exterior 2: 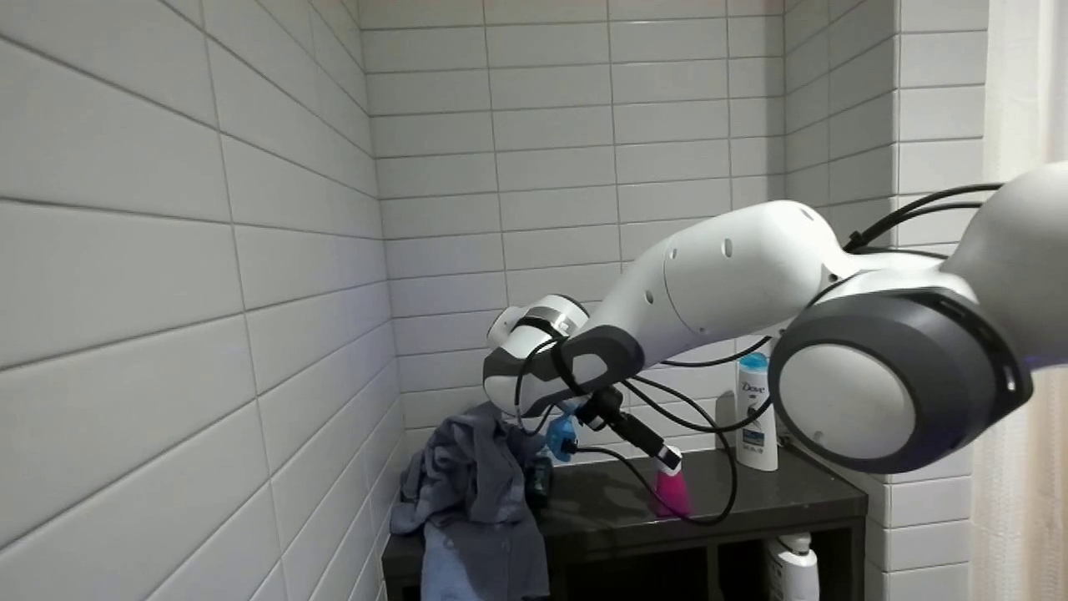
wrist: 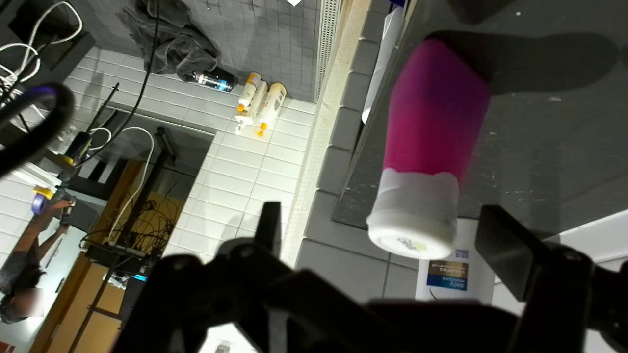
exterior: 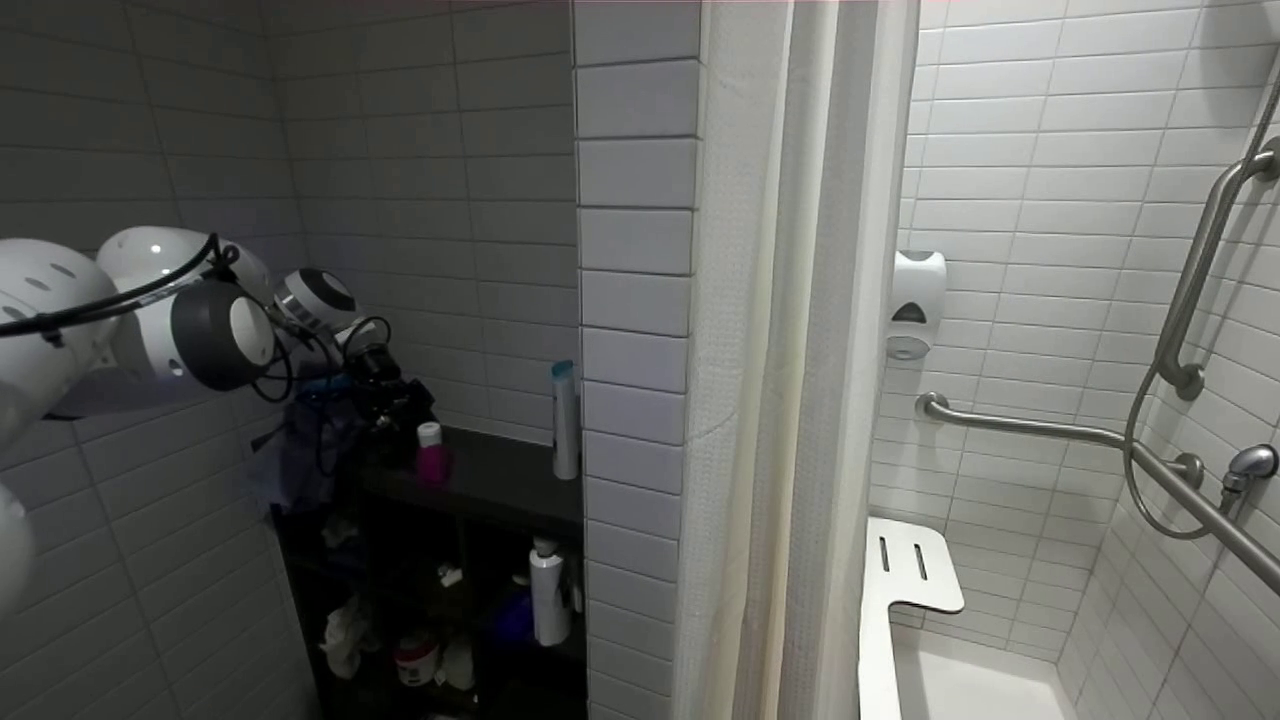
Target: Drop the purple bottle to the floor
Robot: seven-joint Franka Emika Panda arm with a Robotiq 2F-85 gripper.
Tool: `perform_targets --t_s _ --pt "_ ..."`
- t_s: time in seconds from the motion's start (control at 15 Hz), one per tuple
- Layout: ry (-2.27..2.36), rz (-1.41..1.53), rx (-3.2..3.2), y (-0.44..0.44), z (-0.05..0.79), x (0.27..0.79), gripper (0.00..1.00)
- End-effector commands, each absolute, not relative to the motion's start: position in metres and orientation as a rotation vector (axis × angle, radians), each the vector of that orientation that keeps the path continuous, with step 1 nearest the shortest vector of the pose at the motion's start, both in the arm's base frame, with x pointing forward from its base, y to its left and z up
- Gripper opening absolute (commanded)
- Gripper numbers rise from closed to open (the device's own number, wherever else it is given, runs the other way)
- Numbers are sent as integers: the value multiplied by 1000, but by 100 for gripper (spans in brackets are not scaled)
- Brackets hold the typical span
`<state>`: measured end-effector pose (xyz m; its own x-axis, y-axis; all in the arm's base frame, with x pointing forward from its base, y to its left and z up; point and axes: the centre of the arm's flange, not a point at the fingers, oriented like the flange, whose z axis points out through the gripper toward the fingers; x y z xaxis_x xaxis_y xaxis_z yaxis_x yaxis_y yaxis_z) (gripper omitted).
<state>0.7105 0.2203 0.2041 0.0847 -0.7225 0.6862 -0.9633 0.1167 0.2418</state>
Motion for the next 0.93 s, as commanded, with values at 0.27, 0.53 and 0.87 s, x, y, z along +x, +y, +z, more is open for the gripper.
perform_targets --t_s 0.27,0.53,0.87 --pt "-1703 410 1652 221 197 773 100" --pt "-1689 398 1667 223 195 773 100" --pt "-1686 371 1683 221 185 773 100"
